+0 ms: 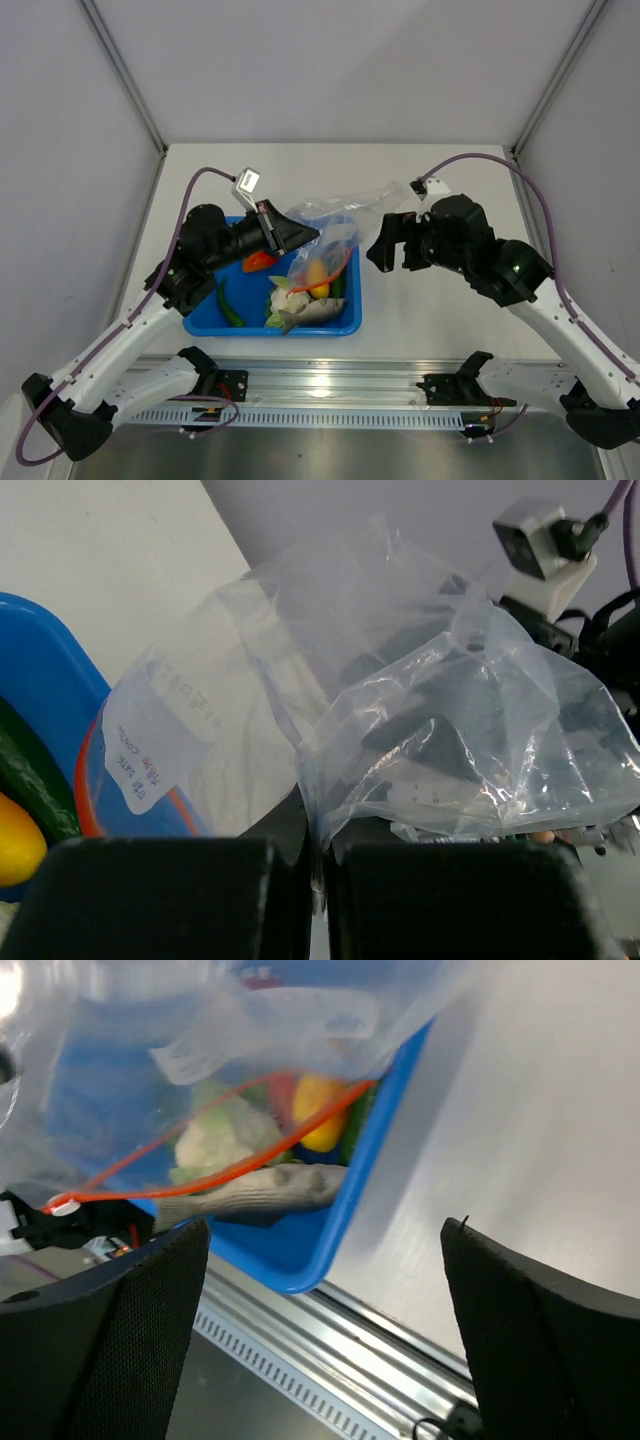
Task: Place the food in the zip-top bag and seal the zipper
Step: Pick up the zipper food storage bag at the center of the board.
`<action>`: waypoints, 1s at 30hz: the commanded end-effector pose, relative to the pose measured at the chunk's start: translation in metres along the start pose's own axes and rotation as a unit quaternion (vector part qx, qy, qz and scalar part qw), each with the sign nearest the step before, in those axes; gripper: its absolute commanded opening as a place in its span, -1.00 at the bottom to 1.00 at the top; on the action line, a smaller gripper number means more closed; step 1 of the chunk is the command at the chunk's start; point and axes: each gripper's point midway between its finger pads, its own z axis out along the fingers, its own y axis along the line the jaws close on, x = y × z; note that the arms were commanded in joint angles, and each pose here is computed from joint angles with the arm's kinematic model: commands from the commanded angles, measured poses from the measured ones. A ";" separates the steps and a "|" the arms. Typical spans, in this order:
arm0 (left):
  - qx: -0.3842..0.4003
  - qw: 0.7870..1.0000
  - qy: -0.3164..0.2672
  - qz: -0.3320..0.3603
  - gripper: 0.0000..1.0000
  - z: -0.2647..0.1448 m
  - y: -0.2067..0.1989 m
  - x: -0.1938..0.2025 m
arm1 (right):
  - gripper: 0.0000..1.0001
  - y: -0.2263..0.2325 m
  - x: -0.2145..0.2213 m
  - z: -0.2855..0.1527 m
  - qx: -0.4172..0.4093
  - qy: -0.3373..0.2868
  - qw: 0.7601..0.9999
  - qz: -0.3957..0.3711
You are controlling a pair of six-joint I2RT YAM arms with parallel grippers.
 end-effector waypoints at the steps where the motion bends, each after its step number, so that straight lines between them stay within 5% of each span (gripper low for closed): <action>1: 0.040 0.999 0.033 -0.005 -0.99 -0.011 -0.018 0.010 | 0.99 -0.014 -0.042 -0.034 0.050 -0.088 0.994 -0.034; 8: 0.028 0.997 0.016 -0.077 -0.99 -0.019 -0.014 0.011 | 0.99 0.038 -0.017 -0.030 -0.073 -0.036 0.988 -0.134; 13: 0.014 0.984 0.002 -0.180 -0.99 -0.016 -0.013 -0.002 | 0.97 0.044 0.004 -0.016 0.015 -0.046 0.975 -0.219; 30: -0.056 0.916 -0.021 -0.397 -0.99 -0.027 -0.010 -0.017 | 0.76 0.111 0.068 -0.001 -0.009 -0.123 0.905 -0.407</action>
